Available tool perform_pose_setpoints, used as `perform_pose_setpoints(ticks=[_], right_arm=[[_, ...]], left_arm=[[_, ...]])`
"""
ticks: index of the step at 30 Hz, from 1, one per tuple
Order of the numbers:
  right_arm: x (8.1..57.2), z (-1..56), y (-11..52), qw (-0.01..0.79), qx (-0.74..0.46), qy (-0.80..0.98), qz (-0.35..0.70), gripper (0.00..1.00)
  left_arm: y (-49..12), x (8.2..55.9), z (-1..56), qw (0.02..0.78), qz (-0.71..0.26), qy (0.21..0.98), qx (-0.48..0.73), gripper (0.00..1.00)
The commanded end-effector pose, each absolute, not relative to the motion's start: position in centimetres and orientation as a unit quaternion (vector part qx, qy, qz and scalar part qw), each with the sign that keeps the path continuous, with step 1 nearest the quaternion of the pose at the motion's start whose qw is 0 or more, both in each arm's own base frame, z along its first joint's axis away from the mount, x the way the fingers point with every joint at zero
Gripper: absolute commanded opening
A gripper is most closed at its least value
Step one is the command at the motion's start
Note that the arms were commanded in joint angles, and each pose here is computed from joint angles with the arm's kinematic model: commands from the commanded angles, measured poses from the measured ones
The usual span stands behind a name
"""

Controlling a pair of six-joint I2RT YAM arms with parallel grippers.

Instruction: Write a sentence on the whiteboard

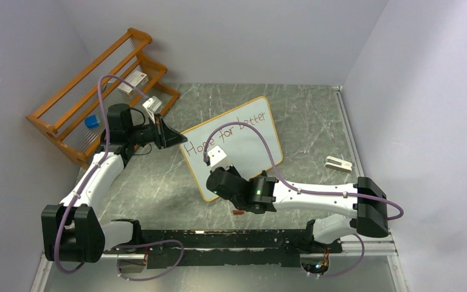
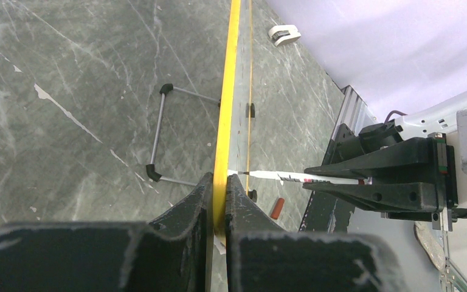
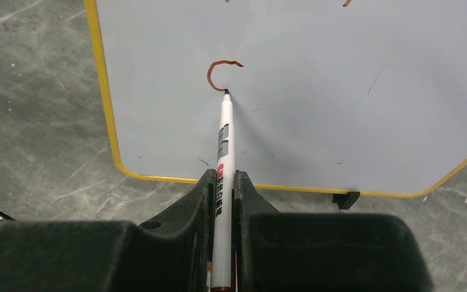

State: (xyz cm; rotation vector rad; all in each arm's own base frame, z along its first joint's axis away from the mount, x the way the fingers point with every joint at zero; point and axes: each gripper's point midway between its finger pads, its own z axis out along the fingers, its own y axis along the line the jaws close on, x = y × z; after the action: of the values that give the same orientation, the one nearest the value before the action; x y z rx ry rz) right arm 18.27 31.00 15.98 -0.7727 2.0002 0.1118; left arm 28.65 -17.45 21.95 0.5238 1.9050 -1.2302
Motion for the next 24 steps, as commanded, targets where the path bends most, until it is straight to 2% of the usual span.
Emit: perform_pose_setpoints(ticks=[1,24], right_arm=[[18.9,16.7,30.5,0.495,-0.295,0.817,0.034,0.0],[20.6,21.5,31.8,0.555,-0.26,0.787,0.068,0.0]], left_arm=[[-17.1,28.5,18.1,0.364,-0.456,0.791,0.187,0.05],[-17.1,28.4,18.1,0.364,-0.455,0.791,0.187,0.05]])
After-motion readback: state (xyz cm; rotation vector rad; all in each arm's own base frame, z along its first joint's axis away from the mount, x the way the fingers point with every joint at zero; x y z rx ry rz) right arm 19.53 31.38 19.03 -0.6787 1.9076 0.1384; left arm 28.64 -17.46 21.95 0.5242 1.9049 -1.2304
